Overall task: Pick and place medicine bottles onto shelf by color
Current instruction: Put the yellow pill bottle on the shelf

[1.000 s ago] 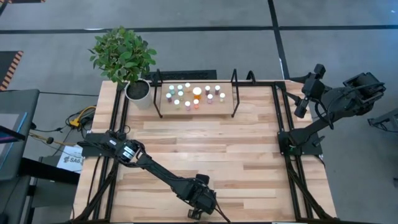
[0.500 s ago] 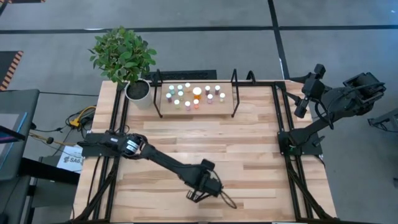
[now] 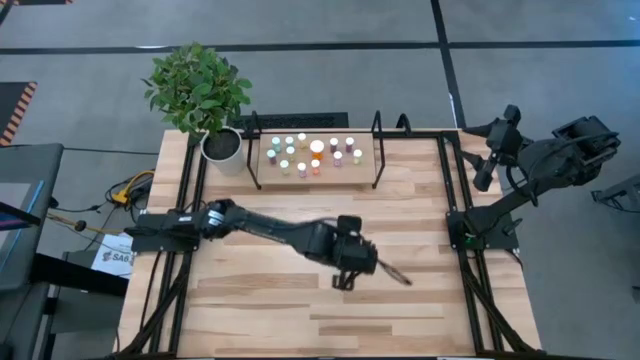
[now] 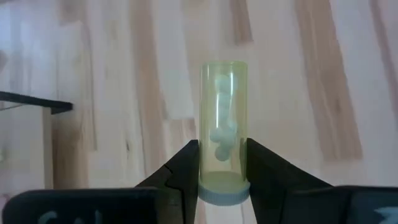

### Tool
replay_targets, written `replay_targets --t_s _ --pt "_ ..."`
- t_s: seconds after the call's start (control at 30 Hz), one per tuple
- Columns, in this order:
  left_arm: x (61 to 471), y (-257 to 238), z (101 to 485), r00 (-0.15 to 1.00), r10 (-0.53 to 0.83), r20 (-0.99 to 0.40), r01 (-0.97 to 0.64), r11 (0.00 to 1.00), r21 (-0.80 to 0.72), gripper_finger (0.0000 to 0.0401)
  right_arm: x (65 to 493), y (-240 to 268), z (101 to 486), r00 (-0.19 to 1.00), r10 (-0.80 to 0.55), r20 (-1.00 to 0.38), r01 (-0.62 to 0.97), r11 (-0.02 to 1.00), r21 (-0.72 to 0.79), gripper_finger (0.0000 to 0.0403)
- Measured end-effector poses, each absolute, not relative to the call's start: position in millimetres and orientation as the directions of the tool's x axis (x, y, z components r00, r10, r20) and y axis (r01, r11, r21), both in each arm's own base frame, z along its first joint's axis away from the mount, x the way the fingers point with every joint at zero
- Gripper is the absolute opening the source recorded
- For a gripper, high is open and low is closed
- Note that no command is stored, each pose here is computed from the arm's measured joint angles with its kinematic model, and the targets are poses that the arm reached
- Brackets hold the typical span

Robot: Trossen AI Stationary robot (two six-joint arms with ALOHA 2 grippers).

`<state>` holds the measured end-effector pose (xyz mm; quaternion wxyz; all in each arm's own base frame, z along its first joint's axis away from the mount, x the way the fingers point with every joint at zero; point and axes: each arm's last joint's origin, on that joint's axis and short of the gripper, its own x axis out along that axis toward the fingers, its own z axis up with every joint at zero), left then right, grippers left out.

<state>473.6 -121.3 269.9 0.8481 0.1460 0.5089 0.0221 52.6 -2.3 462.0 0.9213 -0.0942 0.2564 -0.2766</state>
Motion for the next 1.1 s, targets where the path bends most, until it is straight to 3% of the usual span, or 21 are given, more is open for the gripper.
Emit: replay_targets --t_s 0.1,0.3,0.47,0.63,0.87,1.1 --pt "477 -105 285 0.542 0.171 -0.823 0.015 0.977 0.213 0.0091 56 0 464 0.752 -0.494 -0.436 0.470 0.866 -0.172 0.0260" --pt "486 -79 296 0.597 0.181 -0.781 -0.168 0.981 0.098 0.0091 64 5 469 0.795 -0.444 -0.412 0.461 0.885 -0.065 0.0260" --pt "492 -65 301 0.633 0.096 -0.768 -0.241 0.967 -0.078 0.0091 76 12 472 0.825 -0.383 -0.415 0.454 0.887 0.083 0.0260" --pt "495 -51 301 0.635 -0.029 -0.772 -0.311 0.905 -0.289 0.0091 85 20 464 0.810 -0.239 -0.535 0.335 0.938 0.090 0.0260" --pt "497 -40 303 0.616 -0.279 -0.737 -0.276 0.799 -0.534 0.0091 100 30 457 0.767 -0.136 -0.626 0.255 0.962 0.103 0.0260" --pt "502 -17 319 0.604 -0.597 -0.528 -0.089 0.608 -0.789 0.0091 101 39 457 0.735 0.082 -0.673 0.105 0.967 0.232 0.0260"
